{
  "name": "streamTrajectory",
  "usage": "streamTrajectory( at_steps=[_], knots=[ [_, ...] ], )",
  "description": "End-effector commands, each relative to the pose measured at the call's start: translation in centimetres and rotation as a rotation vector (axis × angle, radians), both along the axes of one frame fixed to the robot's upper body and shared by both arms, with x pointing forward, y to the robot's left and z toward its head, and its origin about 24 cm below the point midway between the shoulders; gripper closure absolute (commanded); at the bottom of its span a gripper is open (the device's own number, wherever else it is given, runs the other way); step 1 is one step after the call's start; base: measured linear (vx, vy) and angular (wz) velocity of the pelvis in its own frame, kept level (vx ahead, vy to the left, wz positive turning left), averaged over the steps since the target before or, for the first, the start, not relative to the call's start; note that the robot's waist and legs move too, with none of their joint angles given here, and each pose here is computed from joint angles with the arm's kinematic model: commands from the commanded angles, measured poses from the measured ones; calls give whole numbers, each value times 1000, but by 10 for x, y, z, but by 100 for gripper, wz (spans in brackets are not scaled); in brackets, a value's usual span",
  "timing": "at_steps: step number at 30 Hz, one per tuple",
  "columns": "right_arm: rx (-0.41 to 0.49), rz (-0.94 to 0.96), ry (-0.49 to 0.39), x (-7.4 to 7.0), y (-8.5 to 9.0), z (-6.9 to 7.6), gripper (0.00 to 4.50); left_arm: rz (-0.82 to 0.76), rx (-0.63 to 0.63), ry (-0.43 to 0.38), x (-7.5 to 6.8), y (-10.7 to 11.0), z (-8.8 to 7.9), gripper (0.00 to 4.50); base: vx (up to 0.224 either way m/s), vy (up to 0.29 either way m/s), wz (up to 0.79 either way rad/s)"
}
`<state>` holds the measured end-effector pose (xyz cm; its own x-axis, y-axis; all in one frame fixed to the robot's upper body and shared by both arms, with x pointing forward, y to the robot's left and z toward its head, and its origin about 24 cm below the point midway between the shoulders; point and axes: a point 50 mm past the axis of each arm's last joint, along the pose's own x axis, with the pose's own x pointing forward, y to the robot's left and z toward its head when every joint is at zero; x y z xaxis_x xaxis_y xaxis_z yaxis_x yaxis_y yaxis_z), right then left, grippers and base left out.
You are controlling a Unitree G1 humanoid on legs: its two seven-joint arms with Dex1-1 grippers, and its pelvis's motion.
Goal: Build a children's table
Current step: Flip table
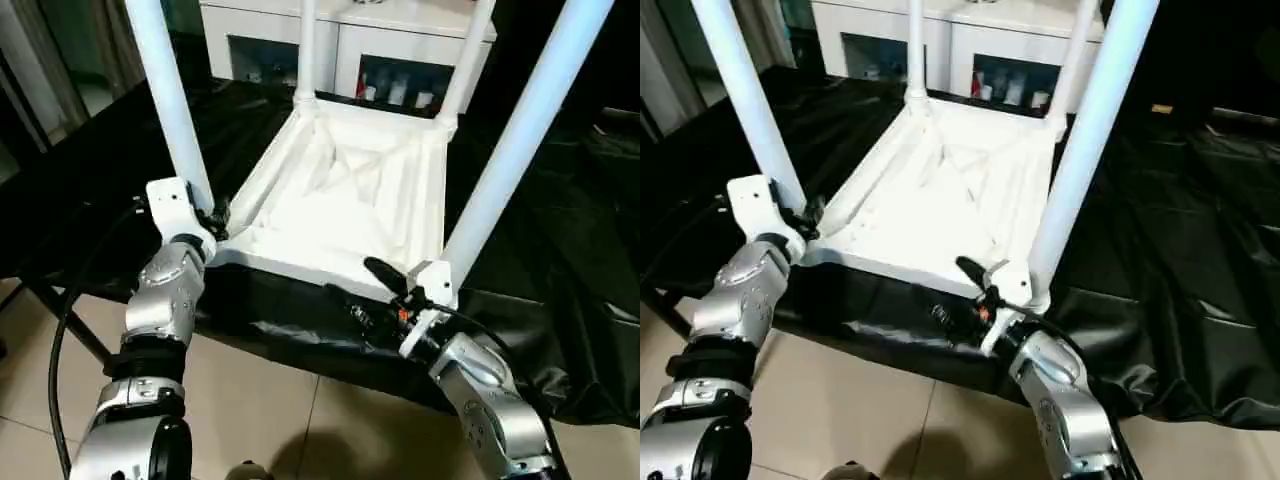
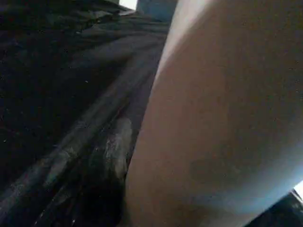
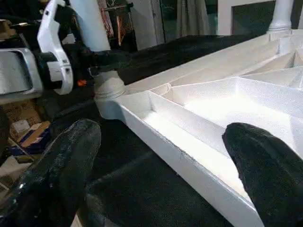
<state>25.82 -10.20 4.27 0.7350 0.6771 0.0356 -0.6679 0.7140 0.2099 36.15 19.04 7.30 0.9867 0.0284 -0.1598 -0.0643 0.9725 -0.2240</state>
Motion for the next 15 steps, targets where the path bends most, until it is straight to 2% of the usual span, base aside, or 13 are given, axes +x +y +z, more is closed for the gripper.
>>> streamTrajectory(
  at_steps=[1, 5, 6, 7, 8, 12, 15],
  knots=[
    [-4, -17, -11, 3, -1, 2, 0, 10, -167, 18, 0, -11, -2, 208, 0, 0, 0],
    [-6, -81, 3, 8, -3, -1, 0, -4, -298, 25, -1, -33, 0, 208, 0, 0, 0],
    [-10, -122, 7, 12, -6, -1, 0, -7, -347, 25, 0, -45, 2, 208, 0, 0, 0],
    [-10, -122, 7, 12, -6, -1, 0, -7, -347, 25, 0, -45, 2, 208, 0, 0, 0],
    [-5, -145, 8, 16, -7, -1, 0, -23, -379, 28, 0, -58, 4, 208, 0, 0, 0],
    [20, -157, 8, 19, -8, 0, 0, -49, -416, 25, 2, -77, 8, 208, 0, 0, 0],
    [101, -245, 19, 27, -12, 4, 0, -86, -392, 8, 3, -92, 15, 208, 0, 0, 0]
  ],
)
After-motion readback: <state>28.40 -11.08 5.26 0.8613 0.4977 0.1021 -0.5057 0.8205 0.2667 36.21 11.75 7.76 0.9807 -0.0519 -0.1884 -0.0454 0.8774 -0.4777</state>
